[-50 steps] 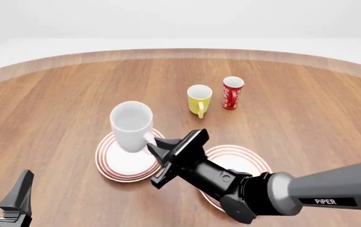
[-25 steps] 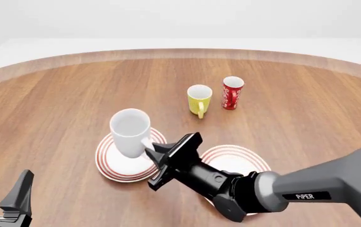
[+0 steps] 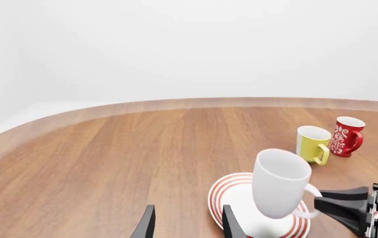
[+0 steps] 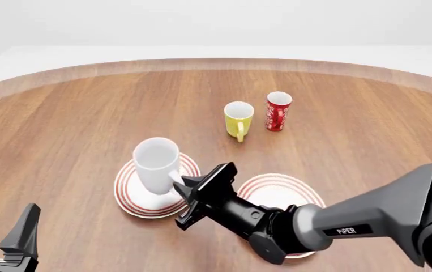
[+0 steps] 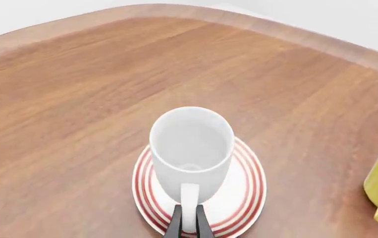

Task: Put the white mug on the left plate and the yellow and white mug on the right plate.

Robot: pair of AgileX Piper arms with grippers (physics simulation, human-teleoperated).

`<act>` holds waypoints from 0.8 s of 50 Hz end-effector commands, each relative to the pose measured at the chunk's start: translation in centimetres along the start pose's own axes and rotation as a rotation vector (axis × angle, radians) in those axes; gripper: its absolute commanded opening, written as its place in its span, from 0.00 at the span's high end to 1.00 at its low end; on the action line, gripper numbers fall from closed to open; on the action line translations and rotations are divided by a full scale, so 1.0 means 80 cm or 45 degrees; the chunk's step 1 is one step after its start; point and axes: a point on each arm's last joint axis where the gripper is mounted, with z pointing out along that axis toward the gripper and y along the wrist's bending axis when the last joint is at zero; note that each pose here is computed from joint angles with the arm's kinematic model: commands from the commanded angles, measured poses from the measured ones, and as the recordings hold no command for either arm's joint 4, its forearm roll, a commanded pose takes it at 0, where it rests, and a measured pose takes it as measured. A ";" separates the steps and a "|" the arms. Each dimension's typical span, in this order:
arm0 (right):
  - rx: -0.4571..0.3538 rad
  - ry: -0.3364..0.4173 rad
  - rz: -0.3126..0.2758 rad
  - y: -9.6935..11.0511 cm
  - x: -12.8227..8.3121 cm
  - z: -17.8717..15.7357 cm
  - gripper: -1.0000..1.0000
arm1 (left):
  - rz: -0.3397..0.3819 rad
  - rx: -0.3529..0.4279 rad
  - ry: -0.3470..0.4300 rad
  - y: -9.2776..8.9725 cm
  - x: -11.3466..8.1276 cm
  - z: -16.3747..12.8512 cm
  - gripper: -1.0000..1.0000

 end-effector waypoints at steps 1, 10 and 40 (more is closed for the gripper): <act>0.006 0.012 0.012 -0.002 0.006 0.007 1.00 | 0.000 0.000 0.000 0.000 0.000 0.000 0.00; 0.004 0.027 0.014 -0.002 0.011 0.011 1.00 | 0.000 0.000 0.000 0.000 0.000 0.000 0.00; 0.011 0.063 0.016 -0.004 0.019 0.020 1.00 | 0.000 0.000 0.000 0.000 0.000 0.000 0.00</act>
